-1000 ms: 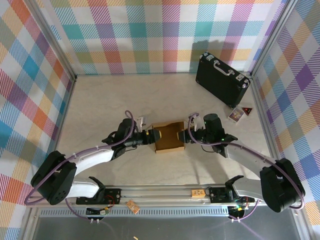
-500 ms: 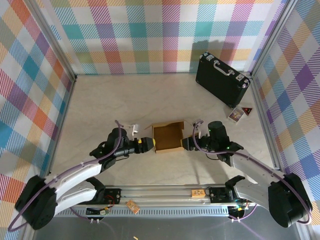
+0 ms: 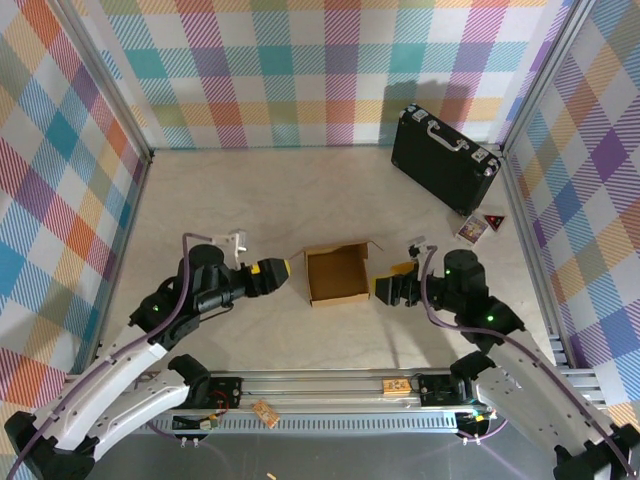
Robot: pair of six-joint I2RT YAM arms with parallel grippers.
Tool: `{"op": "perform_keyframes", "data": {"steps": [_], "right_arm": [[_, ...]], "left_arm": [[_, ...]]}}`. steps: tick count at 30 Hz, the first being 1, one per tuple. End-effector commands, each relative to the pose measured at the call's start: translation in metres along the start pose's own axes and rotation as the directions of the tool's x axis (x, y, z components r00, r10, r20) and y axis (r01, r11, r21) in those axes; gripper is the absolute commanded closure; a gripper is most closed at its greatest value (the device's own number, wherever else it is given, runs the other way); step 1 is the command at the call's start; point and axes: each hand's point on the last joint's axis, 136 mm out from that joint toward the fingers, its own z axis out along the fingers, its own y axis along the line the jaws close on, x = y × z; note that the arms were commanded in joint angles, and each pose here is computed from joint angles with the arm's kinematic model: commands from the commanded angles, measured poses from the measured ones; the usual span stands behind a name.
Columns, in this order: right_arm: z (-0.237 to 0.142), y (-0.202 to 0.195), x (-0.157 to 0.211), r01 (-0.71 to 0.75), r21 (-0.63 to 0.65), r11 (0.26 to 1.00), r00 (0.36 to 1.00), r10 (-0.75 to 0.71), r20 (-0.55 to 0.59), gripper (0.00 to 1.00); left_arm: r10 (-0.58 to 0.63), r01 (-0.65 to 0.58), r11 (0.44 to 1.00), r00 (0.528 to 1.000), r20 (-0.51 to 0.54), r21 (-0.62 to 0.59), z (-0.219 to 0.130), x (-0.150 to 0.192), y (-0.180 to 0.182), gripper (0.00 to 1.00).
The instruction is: Fold the paper box
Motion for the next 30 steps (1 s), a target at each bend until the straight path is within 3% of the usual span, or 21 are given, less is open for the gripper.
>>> {"op": "perform_keyframes", "data": {"steps": [1, 5, 8, 12, 16, 23, 30], "right_arm": [[-0.013, 0.001, -0.026, -0.025, 0.086, 0.996, 1.0, 0.024, 0.015, 0.21], [-0.002, -0.006, -0.068, -0.037, 0.183, 0.982, 0.999, 0.036, 0.007, 0.19], [0.019, -0.008, -0.095, -0.034, 0.186, 0.982, 0.999, 0.034, 0.003, 0.19], [0.048, -0.025, -0.107, -0.042, 0.231, 0.972, 0.993, 0.066, -0.095, 0.19], [0.064, -0.048, -0.094, -0.051, 0.299, 0.953, 0.979, 0.107, -0.173, 0.24], [0.079, -0.056, -0.046, -0.113, 0.252, 0.961, 0.954, 0.176, -0.243, 0.3], [0.08, -0.062, -0.002, -0.16, 0.229, 0.96, 0.932, 0.224, -0.285, 0.33]], "left_arm": [[0.008, -0.008, 0.994, 1.0, 0.005, -0.107, -0.004, -0.021, 0.002, 0.12], [-0.013, 0.008, 0.989, 0.999, -0.032, -0.147, 0.019, -0.051, -0.006, 0.1], [-0.068, 0.054, 0.982, 0.995, -0.078, -0.179, 0.044, -0.068, 0.001, 0.12], [-0.093, 0.068, 0.976, 0.989, -0.114, -0.207, 0.071, -0.078, 0.013, 0.15], [-0.136, 0.106, 0.982, 0.971, -0.198, -0.159, 0.099, -0.06, 0.017, 0.2], [-0.195, 0.172, 0.979, 0.947, -0.257, -0.109, 0.123, -0.02, 0.033, 0.27], [-0.177, 0.144, 0.982, 0.925, -0.337, -0.121, 0.136, 0.033, 0.049, 0.32]]}}
